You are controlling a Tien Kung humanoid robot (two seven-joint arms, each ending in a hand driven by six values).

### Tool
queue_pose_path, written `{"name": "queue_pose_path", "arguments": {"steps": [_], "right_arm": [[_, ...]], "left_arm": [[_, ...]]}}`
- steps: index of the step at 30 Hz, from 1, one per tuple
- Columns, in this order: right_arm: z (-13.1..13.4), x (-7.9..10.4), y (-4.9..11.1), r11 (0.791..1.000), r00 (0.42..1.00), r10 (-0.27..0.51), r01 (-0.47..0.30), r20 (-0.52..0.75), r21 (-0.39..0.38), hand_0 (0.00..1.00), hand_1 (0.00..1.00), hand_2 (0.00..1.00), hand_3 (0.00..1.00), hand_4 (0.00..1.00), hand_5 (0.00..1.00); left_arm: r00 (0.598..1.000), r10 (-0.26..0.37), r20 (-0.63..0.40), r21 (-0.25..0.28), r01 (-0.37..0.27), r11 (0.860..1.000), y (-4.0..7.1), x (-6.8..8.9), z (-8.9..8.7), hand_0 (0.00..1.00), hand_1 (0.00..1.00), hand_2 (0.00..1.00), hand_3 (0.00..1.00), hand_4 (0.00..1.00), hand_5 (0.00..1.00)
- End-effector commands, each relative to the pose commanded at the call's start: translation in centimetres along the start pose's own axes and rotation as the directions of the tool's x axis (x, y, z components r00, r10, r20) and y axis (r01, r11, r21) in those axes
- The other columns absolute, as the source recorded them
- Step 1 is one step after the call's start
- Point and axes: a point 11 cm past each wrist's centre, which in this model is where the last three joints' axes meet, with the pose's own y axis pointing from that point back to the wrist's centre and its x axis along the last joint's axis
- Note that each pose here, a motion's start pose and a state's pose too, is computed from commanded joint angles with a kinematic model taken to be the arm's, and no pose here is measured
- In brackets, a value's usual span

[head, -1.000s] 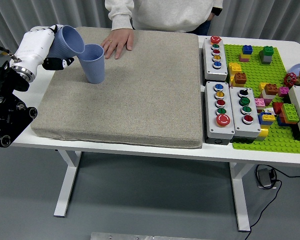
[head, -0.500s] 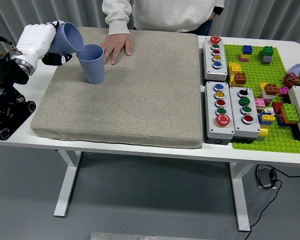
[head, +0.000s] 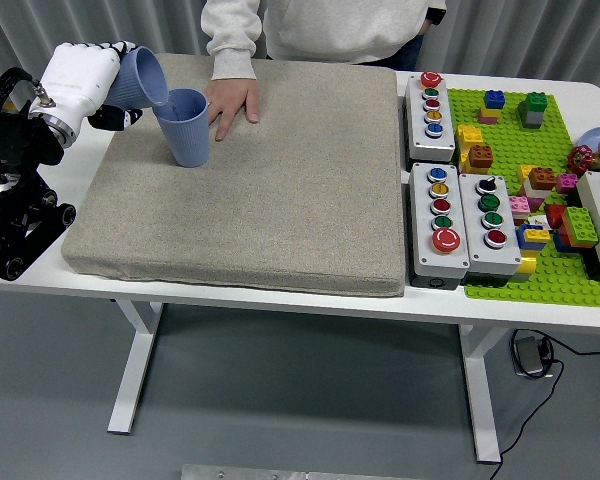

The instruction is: Pick cup pour cup place

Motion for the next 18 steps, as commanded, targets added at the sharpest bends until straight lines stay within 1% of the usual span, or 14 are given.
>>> {"name": "queue_pose_path", "arguments": {"steps": [7,18], "right_arm": [[0.02,0.05,-0.02,1.0,1.0,0.001,-0.001,-0.001,0.0,0.674,0.594,0.553,0.571,0.002,0.072],[-0.08,0.06,-0.01,1.0,1.0,0.001,-0.001,0.0,0.002,0.673,0.594,0.552,0.571,0.002,0.072]], "left_arm": [[0.999,0.004,0.053,-0.022,-0.003,1.0,-0.13,0.24,0.5,0.451,0.494,0.514,0.537,0.707,0.093],[0.994,0.01,0.105,-0.034,-0.007,0.999,-0.26,0.46,0.86,0.449,0.494,0.514,0.537,0.708,0.1]]}}
